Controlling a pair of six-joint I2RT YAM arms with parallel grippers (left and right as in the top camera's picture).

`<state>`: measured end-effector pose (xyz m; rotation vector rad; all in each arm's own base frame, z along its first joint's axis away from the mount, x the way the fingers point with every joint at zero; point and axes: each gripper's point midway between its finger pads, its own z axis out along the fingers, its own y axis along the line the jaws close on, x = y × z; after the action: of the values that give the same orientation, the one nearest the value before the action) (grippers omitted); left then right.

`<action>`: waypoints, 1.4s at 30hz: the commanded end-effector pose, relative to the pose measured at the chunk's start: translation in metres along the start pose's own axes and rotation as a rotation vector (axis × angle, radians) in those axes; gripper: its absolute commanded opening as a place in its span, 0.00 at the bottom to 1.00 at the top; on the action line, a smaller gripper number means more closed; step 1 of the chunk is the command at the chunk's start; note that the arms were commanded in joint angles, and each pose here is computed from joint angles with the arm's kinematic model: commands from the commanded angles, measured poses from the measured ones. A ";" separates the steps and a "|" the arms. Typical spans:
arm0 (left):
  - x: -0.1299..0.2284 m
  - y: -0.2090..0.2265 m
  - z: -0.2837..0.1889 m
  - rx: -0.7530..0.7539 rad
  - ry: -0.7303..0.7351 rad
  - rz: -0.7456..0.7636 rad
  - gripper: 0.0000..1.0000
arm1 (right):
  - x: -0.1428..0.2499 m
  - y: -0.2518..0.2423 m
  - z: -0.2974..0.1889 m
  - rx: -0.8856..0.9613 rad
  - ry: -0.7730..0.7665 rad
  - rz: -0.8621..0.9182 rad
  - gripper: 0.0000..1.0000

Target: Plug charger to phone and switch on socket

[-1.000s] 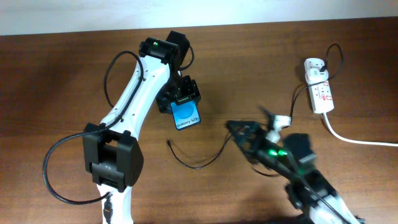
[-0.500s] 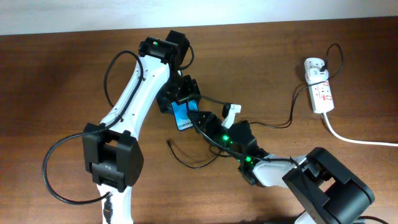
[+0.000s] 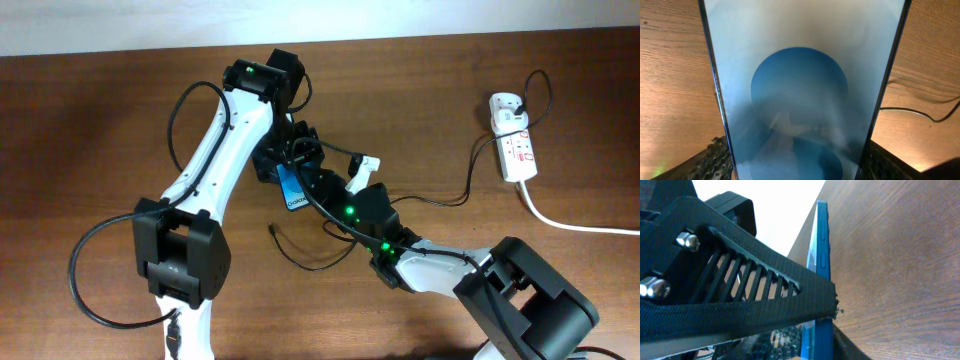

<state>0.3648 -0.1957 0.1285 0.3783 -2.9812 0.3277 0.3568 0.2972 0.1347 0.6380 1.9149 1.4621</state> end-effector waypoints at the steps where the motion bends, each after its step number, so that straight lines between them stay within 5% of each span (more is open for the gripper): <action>1: 0.001 -0.008 -0.009 0.039 -0.007 0.009 0.64 | -0.003 0.006 0.004 -0.014 -0.021 0.057 0.25; 9: 0.001 -0.007 -0.009 0.036 -0.004 0.007 0.73 | -0.002 0.007 0.004 -0.017 -0.013 0.146 0.08; 13: 0.001 -0.007 -0.009 0.036 -0.004 0.007 0.99 | -0.004 0.009 0.004 -0.025 -0.024 0.145 0.04; 17: -0.006 -0.005 -0.016 0.050 -0.024 0.010 0.99 | -0.014 0.013 0.003 -0.045 -0.052 0.171 0.04; 21: -0.043 0.026 -0.087 0.146 -0.204 0.026 0.99 | -0.026 0.017 0.001 -0.079 -0.008 0.251 0.04; 26: -0.047 0.096 -0.202 0.542 -0.359 0.038 1.00 | -0.041 0.031 -0.008 -0.160 0.107 0.236 0.04; 31: -0.009 0.136 -0.237 0.842 -0.392 0.161 0.93 | -0.042 0.030 -0.012 -0.164 0.159 0.233 0.04; 36: -0.004 0.126 -0.173 1.331 -0.319 0.113 0.93 | -0.033 0.031 -0.014 -0.153 0.225 0.375 0.04; 39: 0.015 0.120 -0.107 1.379 -0.169 0.009 0.93 | -0.026 0.037 -0.015 -0.158 0.267 0.454 0.04; 42: 0.025 0.120 -0.089 1.383 -0.119 -0.040 0.90 | 0.003 0.046 -0.014 -0.167 0.330 0.454 0.04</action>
<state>0.3190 -0.0674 0.1878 0.5068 -2.3592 2.2386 0.3603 0.2789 0.1706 0.8798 1.9077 2.0145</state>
